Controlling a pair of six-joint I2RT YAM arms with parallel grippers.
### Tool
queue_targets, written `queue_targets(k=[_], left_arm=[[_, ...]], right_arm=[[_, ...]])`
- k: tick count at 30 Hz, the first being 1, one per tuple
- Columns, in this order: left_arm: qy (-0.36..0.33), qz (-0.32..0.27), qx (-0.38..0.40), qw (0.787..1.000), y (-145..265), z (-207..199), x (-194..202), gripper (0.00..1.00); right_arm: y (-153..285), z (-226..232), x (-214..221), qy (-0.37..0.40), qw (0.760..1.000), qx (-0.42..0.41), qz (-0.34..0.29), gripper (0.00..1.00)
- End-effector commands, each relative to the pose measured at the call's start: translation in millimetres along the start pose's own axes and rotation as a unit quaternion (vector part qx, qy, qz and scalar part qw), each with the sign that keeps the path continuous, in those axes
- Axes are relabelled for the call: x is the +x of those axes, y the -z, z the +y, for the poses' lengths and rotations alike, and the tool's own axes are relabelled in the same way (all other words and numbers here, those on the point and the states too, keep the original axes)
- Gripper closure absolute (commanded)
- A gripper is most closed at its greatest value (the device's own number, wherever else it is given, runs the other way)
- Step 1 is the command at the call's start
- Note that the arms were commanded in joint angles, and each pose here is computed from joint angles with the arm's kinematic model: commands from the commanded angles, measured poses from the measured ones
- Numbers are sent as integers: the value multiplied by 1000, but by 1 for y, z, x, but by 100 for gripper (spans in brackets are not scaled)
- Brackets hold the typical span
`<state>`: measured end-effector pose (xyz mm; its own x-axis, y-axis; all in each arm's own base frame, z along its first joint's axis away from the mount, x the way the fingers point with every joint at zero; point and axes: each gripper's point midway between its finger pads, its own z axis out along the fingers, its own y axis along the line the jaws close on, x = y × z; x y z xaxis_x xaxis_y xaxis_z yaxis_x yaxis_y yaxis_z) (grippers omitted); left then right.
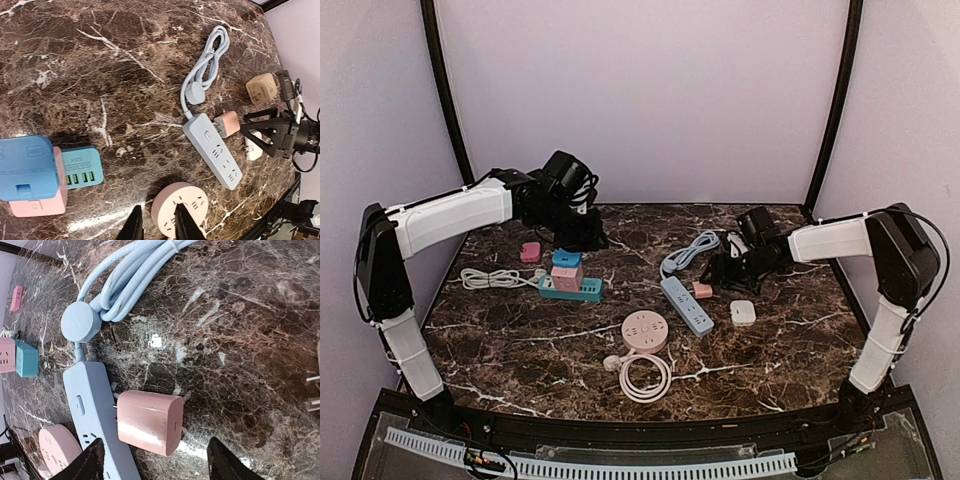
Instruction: Pull the plug off the socket
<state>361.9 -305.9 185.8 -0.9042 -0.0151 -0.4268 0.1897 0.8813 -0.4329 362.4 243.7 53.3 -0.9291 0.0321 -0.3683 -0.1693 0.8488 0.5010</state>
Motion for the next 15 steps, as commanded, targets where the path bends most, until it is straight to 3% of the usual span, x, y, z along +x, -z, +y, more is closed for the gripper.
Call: queue_targets(k=[1,7,15], left_arm=[[4,-15,-68,998,24,31,0,75],[42,-37,-109,992,30,70,-8,53],[34,-27,-171,984,16,99,-9,23]], right_arm=[[19,7,-10,26,999,24,-21,29],[26,24,-13,60,997,43,-26,19],[30,57,-17,101,993,47,-34,10]])
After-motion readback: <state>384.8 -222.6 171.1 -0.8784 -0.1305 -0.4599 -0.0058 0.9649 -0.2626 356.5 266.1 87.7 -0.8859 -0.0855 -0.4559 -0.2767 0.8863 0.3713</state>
